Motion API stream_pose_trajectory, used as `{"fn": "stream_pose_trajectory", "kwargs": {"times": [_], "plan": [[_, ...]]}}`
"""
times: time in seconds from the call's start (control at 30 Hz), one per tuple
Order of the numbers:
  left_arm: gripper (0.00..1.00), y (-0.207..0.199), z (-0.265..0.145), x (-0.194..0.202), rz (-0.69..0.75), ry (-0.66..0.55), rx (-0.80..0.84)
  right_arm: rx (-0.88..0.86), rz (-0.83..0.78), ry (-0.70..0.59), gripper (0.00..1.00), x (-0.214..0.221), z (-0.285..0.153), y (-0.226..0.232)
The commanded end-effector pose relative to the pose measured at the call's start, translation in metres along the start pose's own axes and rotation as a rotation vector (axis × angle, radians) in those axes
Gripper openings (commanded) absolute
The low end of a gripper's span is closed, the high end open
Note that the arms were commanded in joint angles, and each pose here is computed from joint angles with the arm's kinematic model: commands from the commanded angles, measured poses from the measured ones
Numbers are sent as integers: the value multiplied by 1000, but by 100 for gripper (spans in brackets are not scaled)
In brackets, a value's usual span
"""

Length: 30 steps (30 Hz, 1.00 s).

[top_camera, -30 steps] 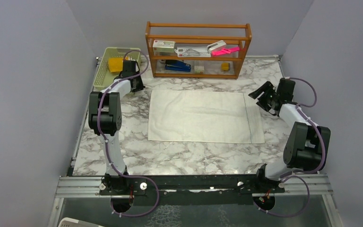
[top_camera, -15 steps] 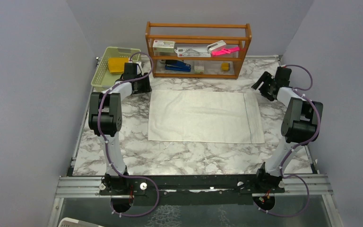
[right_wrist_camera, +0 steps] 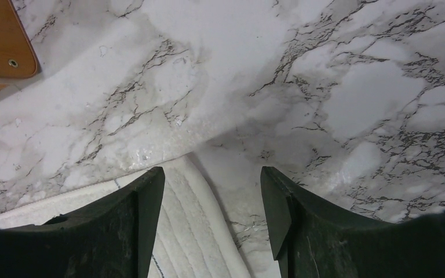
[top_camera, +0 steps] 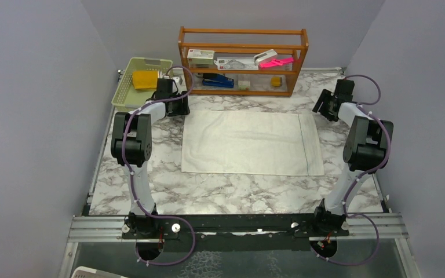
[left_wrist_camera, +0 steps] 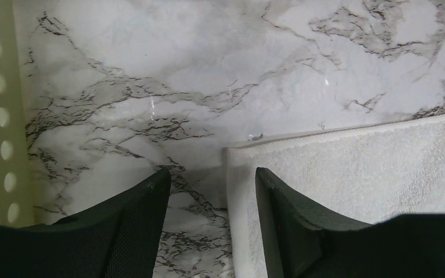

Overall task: Roll the towels
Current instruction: Fold the towel at the center of the board.

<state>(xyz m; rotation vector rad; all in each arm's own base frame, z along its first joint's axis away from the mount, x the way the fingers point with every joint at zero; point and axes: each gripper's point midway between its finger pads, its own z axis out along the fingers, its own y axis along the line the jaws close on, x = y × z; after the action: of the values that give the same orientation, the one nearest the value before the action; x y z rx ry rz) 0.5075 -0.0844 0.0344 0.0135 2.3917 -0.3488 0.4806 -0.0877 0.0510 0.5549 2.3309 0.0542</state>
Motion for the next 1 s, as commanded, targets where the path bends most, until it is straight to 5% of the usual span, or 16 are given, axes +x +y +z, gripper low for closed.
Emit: {"fn": "stream_pose_trajectory", "kwargs": {"times": [0.0,0.37,0.6,0.97], "plan": [[59,-10,10,16,49,37,9,34,-44,14,62,3,4,-3],[49,5,19,52,139,135,-173,11,-37,-2,62,-4,-2,3],[0,10,25,58,144,160,-192,36,-50,6,62,1,1,-3],[0,2,15,38,157,126,-173,70,-101,24,62,6,14,3]]}}
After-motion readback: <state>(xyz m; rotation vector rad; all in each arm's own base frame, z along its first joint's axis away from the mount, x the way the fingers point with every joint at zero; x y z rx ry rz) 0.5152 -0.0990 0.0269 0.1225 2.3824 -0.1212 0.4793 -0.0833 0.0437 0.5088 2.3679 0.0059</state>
